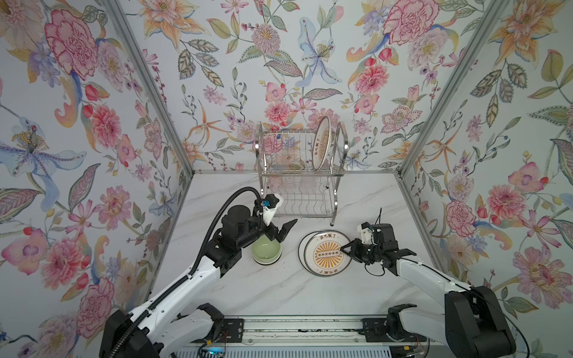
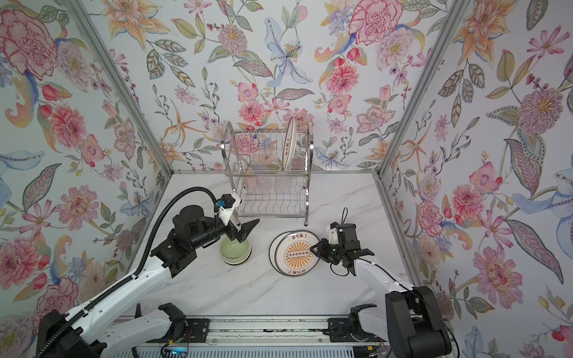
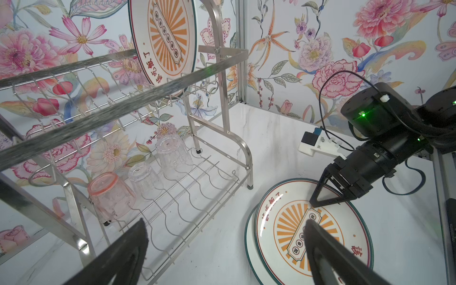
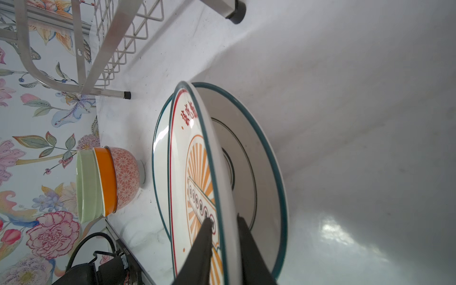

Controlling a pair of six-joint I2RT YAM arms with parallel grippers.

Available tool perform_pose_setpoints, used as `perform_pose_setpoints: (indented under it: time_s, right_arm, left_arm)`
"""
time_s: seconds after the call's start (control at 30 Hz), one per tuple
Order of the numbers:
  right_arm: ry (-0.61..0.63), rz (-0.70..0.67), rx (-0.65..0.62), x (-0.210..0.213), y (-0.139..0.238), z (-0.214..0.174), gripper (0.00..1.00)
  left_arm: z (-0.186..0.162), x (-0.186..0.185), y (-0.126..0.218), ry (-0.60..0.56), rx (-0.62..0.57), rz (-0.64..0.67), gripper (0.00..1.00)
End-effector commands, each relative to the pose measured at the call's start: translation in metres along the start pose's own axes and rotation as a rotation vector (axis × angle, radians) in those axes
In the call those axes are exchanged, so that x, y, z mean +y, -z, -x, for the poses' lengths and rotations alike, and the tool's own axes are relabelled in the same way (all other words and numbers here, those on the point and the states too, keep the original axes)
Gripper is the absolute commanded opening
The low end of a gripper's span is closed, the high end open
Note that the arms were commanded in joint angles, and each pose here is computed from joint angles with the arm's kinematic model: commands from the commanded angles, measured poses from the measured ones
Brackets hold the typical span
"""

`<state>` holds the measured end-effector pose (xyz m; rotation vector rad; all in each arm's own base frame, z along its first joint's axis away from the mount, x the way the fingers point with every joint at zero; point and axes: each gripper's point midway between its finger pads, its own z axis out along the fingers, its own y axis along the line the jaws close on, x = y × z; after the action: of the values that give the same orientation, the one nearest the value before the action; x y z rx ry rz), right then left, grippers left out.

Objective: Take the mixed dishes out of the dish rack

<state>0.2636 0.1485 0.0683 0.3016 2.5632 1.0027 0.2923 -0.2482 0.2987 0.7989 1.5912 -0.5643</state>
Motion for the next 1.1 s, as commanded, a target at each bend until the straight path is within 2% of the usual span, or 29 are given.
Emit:
perform_pose_setpoints:
  time_s: [0.0, 0.13, 0.47, 0.87, 1.07]
  right_arm:
    - [0.018, -0.009, 0.009, 0.002, 0.001, 0.004, 0.27]
    - [0.021, -0.044, 0.008, -0.003, 0.002, 0.004, 0.36]
    - [0.033, -0.117, 0.015, -0.011, 0.004, 0.007, 0.46]
    - [0.068, -0.182, 0.021, -0.009, -0.001, 0.008, 0.54]
    - [0.087, -0.184, 0.031, -0.004, -0.009, 0.006, 0.58]
  left_arm:
    - [0.026, 0.003, -0.002, 0.001, -0.065, -0.011, 0.99]
    - [0.031, 0.002, -0.004, 0.005, -0.073, -0.022, 0.99]
    - [0.051, 0.012, -0.014, -0.004, -0.081, 0.005, 0.99]
    - [0.064, 0.027, -0.020, 0.010, -0.052, 0.067, 0.99]
    - [0.070, 0.032, -0.024, -0.008, -0.081, 0.090, 0.99]
